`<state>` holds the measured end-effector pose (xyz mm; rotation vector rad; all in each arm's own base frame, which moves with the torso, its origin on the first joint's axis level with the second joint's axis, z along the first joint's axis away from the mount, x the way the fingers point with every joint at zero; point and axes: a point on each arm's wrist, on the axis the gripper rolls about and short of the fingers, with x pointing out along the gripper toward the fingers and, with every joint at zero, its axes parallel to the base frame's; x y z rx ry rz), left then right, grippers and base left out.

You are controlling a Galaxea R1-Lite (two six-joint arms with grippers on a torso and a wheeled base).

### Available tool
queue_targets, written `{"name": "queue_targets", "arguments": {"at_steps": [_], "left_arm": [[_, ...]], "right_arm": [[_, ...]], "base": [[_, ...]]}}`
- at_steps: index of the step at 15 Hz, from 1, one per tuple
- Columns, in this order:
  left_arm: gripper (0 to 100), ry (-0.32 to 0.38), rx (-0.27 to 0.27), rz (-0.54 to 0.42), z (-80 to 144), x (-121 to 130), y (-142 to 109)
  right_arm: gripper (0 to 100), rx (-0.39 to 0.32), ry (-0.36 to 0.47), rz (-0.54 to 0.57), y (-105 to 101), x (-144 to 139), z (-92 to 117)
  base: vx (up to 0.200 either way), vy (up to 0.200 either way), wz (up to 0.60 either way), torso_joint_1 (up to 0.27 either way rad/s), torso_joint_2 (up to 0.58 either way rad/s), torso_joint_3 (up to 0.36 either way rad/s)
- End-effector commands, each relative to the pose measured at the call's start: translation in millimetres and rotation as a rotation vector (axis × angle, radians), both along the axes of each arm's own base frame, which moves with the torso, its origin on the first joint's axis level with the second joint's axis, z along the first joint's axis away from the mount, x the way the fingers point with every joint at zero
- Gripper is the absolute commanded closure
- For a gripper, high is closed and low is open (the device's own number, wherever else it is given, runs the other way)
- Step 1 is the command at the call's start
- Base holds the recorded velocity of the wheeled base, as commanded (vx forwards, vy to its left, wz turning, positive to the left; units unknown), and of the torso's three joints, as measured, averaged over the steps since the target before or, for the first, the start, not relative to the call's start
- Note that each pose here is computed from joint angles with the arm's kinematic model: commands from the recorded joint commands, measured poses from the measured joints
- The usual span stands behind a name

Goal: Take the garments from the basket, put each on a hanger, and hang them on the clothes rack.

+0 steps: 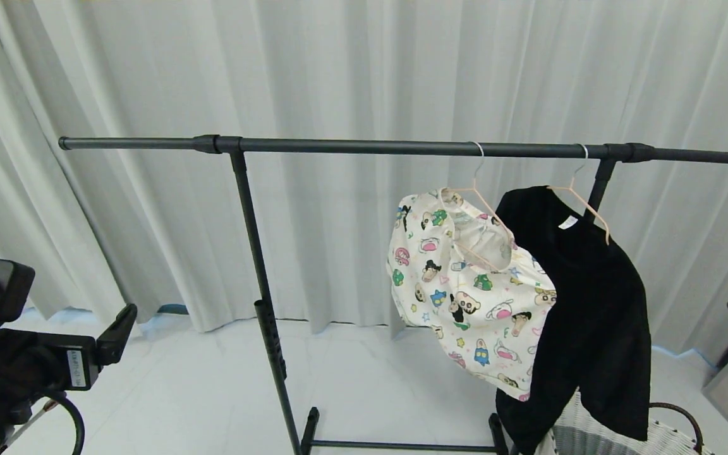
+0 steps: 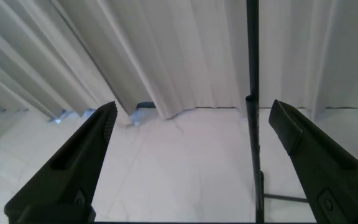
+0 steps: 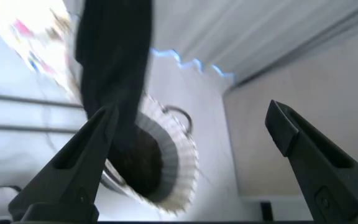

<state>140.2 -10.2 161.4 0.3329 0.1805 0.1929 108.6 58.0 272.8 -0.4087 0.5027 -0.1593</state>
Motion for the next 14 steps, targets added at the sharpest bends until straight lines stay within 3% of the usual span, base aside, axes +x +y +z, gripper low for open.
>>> {"name": "queue_targets", "arguments": {"at_steps": [1, 5, 10, 14], "left_arm": [[0, 0.012, 0.003, 0.022, -7, -9, 2], [0, 0.018, 0.005, 0.028, -8, -8, 2], [0, 0.025, 0.005, 0.028, -10, -9, 2], [0, 0.029, 0.004, 0.029, -11, -9, 2]], "right_arm": [[0, 0.000, -0.016, -0.029, -13, -12, -3], [0, 0.001, -0.024, -0.078, -26, -23, -9], [0, -0.007, -0.009, -0.093, -27, -22, -14], [0, -0.012, 0.002, -0.099, -28, -22, -18]], "base": [[-0.200, 0.000, 0.00, -0.002, 0.01, 0.002], [-0.200, 0.000, 0.00, 0.001, 0.01, 0.001], [-0.200, 0.000, 0.00, 0.009, 0.00, 0.006], [0.000, 0.000, 0.00, 0.000, 0.00, 0.000]]}}
